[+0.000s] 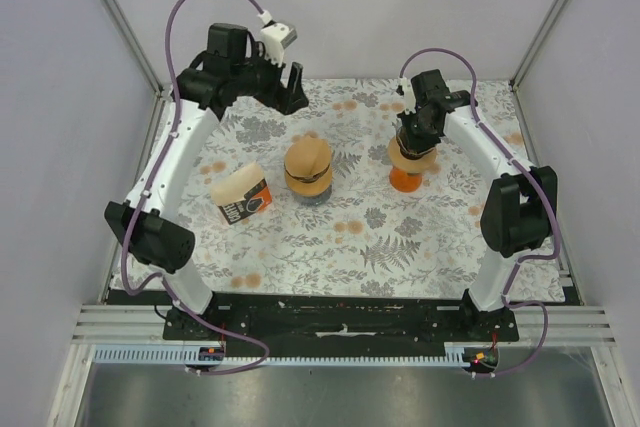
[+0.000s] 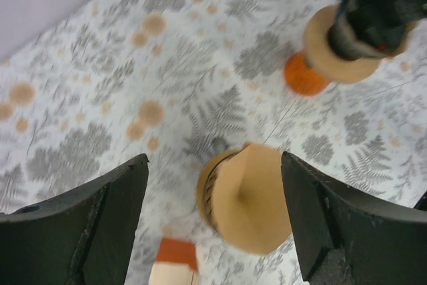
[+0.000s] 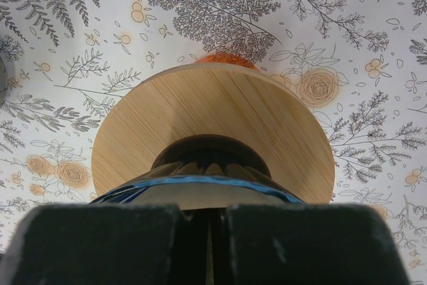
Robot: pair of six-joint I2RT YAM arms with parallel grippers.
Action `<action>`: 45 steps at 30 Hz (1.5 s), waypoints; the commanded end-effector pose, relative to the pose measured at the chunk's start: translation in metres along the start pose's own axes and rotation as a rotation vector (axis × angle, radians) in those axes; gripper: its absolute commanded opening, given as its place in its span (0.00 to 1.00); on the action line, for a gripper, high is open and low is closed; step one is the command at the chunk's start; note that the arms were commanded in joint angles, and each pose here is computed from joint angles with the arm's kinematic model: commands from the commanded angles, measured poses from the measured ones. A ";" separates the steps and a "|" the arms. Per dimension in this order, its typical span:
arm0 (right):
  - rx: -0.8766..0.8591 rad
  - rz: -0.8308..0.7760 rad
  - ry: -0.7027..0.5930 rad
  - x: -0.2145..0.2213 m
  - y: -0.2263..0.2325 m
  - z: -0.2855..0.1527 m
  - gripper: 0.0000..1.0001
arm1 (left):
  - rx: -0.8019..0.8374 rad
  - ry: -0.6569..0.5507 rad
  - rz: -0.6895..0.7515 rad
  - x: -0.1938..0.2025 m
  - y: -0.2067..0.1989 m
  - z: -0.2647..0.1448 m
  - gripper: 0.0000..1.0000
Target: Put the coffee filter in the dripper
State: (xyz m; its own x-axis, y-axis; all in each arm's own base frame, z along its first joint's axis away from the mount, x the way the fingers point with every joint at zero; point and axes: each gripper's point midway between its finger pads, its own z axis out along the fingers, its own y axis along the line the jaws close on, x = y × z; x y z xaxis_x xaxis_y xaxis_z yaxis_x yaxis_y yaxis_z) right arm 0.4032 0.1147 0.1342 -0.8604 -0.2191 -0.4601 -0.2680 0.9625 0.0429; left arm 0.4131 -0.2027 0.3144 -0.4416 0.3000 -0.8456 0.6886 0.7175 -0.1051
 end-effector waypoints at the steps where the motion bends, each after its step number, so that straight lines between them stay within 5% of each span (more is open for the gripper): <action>1: -0.004 -0.006 -0.011 -0.007 0.003 0.001 0.00 | 0.179 -0.005 -0.014 -0.018 -0.074 0.038 0.85; 5: -0.007 -0.006 -0.011 -0.009 0.004 0.003 0.00 | 0.297 0.031 -0.094 -0.014 -0.124 0.082 0.84; 13: -0.053 -0.006 -0.019 -0.009 0.012 0.005 0.00 | 0.358 0.069 -0.268 -0.008 -0.155 0.150 0.83; 29: -0.070 -0.032 -0.037 -0.010 0.014 0.002 0.00 | 0.440 0.085 -0.371 -0.008 -0.179 0.177 0.76; 37: -0.074 -0.038 -0.069 -0.016 0.015 -0.009 0.00 | 0.377 0.120 -0.359 0.010 -0.172 0.193 0.60; 41: -0.078 -0.045 -0.092 -0.022 0.016 -0.016 0.00 | 0.369 0.132 -0.351 0.015 -0.171 0.195 0.39; 45: -0.064 -0.050 -0.136 -0.032 0.014 -0.030 0.00 | 0.380 0.140 -0.345 0.017 -0.173 0.192 0.30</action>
State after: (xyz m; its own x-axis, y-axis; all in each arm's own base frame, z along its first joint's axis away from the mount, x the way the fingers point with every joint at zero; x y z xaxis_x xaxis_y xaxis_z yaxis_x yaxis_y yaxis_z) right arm 0.4053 0.1222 0.1369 -0.8460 -0.2449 -0.4735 -0.3107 0.9483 0.0646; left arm 0.3945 -0.4412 0.2065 -0.7571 0.1915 -0.6246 0.6171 0.5234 -0.5875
